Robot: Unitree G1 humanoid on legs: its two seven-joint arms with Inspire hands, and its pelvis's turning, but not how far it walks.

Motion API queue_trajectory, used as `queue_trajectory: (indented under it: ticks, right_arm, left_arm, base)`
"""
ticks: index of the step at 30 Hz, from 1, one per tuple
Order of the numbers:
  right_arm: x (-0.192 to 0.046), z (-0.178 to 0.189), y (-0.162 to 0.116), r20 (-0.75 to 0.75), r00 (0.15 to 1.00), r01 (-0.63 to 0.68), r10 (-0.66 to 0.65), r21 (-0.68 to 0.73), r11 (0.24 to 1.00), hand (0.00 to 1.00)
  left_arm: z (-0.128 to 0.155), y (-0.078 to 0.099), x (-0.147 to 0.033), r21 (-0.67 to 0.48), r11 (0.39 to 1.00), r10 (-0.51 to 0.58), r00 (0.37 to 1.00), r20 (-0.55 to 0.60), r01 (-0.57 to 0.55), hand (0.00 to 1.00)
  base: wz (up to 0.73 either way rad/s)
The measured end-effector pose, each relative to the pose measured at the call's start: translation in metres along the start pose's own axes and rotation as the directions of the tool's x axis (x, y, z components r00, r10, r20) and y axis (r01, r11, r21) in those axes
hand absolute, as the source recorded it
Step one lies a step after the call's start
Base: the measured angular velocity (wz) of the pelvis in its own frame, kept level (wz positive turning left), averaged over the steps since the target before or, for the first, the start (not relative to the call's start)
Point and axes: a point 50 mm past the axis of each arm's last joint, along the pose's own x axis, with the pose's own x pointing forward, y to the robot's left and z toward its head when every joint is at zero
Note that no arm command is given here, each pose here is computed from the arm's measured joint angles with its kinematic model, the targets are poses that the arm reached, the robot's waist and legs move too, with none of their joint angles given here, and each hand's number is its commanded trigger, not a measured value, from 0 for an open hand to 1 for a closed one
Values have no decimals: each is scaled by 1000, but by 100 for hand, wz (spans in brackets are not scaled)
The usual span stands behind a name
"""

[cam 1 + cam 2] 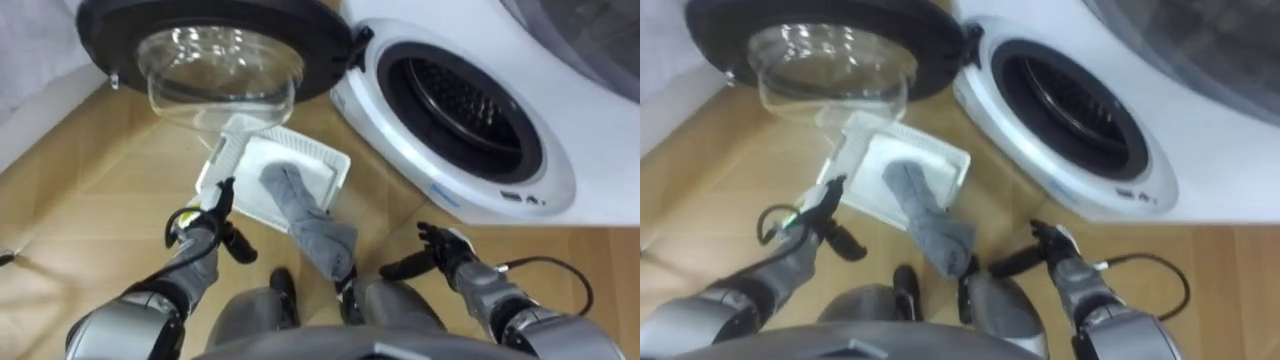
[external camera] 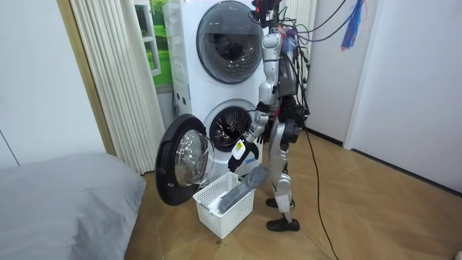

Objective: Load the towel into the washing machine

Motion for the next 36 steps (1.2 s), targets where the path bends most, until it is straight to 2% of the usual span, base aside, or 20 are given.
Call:
queue_trajectory:
  ticks: [4, 10, 15, 21, 28, 36]
  right_arm:
    - [3, 21, -2, 58, 998, 2, -3, 6, 1000, 0]
    - [4, 52, -1, 170, 985, -15, 1, 80, 997, 0]
    - [3, 78, 3, 262, 964, -65, 30, 124, 990, 0]
    - [0, 98, 15, 352, 934, -137, 57, 207, 969, 0]
    - [-4, 121, 20, 434, 897, -191, 86, 204, 960, 0]
    - [-9, 140, 30, 501, 856, -259, 126, 204, 944, 0]
  left_arm:
    - [15, 10, 6, 57, 998, 20, 998, 55, -23, 0]
    - [43, 20, 13, 224, 973, 13, 985, 169, -51, 0]
    - [70, 40, 20, 329, 932, 59, 962, 268, -148, 0]
    - [81, 49, 21, 434, 873, 71, 939, 337, -222, 0]
    - [89, 53, 21, 477, 838, 71, 921, 384, -264, 0]
    - [94, 73, 23, 493, 793, 131, 891, 435, -358, 0]
  base:
    - [-14]
    - [-6]
    - [-14]
    - [-18]
    - [-1]
    - [1]
